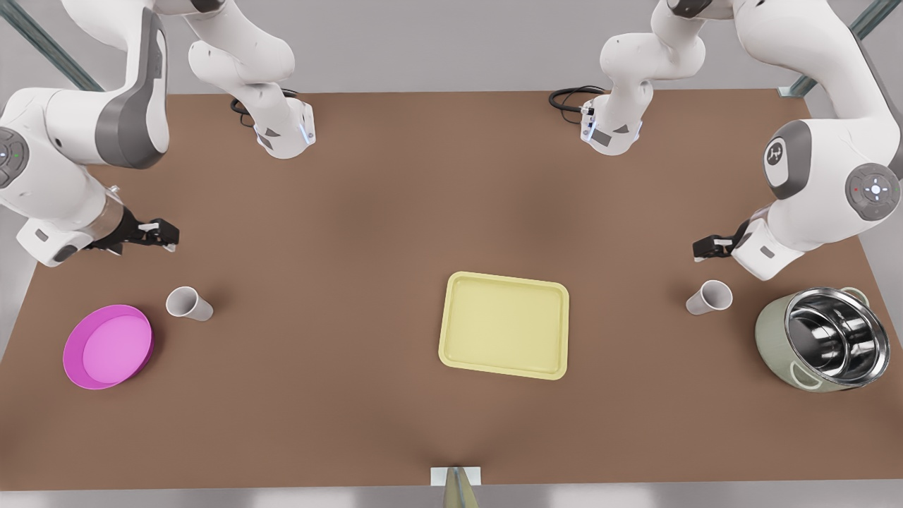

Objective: Use both arms to respectively pick up the white IKEA cups from the middle-left and middle-right positions, then place the white IKEA cups onto the middle-middle tray, ensuring that the cups remain upright and do not tip over

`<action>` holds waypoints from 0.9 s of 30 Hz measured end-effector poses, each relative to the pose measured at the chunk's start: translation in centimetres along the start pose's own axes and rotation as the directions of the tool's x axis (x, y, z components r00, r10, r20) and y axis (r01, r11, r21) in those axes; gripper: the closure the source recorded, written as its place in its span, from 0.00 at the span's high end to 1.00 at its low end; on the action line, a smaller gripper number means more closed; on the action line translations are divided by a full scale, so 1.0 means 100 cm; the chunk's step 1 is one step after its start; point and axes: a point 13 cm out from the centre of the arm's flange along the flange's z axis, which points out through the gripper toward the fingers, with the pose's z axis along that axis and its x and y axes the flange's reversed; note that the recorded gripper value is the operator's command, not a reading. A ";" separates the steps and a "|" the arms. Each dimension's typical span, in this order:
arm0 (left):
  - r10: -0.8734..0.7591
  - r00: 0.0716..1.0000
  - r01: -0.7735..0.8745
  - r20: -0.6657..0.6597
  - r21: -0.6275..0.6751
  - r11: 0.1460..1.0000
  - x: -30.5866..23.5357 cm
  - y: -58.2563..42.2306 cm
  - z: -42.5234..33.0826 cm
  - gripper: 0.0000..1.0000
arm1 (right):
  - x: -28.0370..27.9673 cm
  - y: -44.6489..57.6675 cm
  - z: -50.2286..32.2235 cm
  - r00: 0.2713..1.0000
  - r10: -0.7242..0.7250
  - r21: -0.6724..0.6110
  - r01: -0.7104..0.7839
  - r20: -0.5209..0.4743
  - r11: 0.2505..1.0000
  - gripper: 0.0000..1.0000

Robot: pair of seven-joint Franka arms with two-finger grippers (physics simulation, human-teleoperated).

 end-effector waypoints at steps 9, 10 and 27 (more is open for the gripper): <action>-0.158 0.984 0.159 -0.088 0.011 0.987 -0.047 0.106 0.132 1.00 | -0.047 -0.044 0.125 0.986 0.035 -0.019 -0.039 -0.160 0.999 1.00; -0.178 0.981 0.179 -0.079 0.012 0.984 -0.050 0.121 0.147 1.00 | -0.050 -0.056 0.144 0.983 0.051 -0.029 -0.057 -0.174 0.998 1.00; -0.286 0.951 0.288 -0.119 0.005 0.957 -0.003 0.197 0.285 1.00 | -0.011 -0.138 0.341 0.974 0.159 -0.084 -0.174 -0.164 0.981 1.00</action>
